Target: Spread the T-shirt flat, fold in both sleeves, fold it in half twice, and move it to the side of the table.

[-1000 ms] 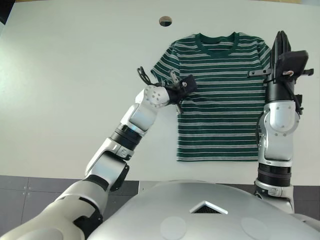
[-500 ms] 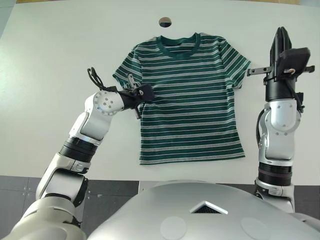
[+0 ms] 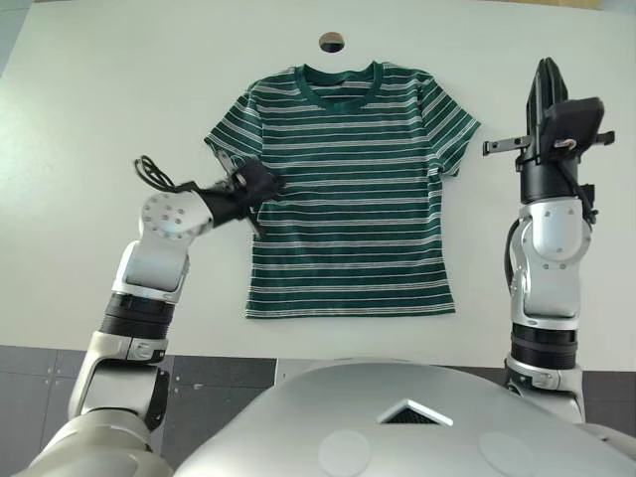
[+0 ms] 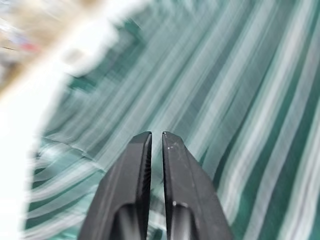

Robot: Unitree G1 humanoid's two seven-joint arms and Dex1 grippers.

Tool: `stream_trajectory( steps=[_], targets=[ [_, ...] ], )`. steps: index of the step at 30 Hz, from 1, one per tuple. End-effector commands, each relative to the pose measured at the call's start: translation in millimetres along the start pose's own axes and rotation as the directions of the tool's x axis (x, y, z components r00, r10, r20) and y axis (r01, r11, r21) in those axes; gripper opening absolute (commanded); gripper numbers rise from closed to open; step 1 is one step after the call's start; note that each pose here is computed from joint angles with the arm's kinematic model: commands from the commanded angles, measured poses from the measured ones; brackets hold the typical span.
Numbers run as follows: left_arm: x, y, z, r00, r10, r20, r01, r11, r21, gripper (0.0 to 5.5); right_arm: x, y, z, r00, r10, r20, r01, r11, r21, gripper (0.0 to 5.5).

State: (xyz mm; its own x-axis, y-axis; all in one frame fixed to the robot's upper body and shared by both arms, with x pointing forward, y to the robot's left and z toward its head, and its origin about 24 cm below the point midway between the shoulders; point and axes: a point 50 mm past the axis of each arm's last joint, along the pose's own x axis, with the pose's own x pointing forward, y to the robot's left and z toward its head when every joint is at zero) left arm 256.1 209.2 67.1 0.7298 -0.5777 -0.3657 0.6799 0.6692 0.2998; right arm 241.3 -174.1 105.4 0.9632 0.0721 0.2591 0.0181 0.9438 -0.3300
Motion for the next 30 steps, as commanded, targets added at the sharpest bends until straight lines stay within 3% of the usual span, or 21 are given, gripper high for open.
stream_trajectory(
  steps=[1, 6, 10, 18, 30],
  targets=[
    [-10.5, 26.4, -11.0, 0.977, 0.197, -0.081, -0.209, 0.960, -0.188, 0.92, -3.5, -0.8, -0.3, 1.000, -0.015, -0.006, 0.015, 1.000, -0.004, 0.10],
    [-19.4, 47.0, -49.0, 0.908, 0.290, -0.303, -0.389, 0.853, -0.349, 1.69, -4.9, -2.3, -1.6, 1.000, -0.018, -0.012, 0.018, 1.000, -0.010, 0.10],
    [-20.0, 64.0, -60.5, 0.867, 0.338, -0.365, -0.470, 0.797, -0.378, 2.40, -6.6, -4.4, -1.8, 1.000, -0.023, -0.014, 0.022, 1.000, -0.015, 0.10],
    [3.1, 65.9, -49.8, 0.952, 0.178, -0.250, -0.303, 0.680, -0.667, 2.40, -7.4, -2.7, -2.4, 1.000, -0.020, -0.018, 0.020, 1.000, -0.013, 0.10],
    [9.7, 72.7, -69.4, 0.915, 0.200, -0.350, -0.386, 0.685, -0.618, 2.40, -5.5, -2.4, 4.0, 1.000, -0.014, 0.009, 0.015, 1.000, -0.012, 0.10]
  ],
)
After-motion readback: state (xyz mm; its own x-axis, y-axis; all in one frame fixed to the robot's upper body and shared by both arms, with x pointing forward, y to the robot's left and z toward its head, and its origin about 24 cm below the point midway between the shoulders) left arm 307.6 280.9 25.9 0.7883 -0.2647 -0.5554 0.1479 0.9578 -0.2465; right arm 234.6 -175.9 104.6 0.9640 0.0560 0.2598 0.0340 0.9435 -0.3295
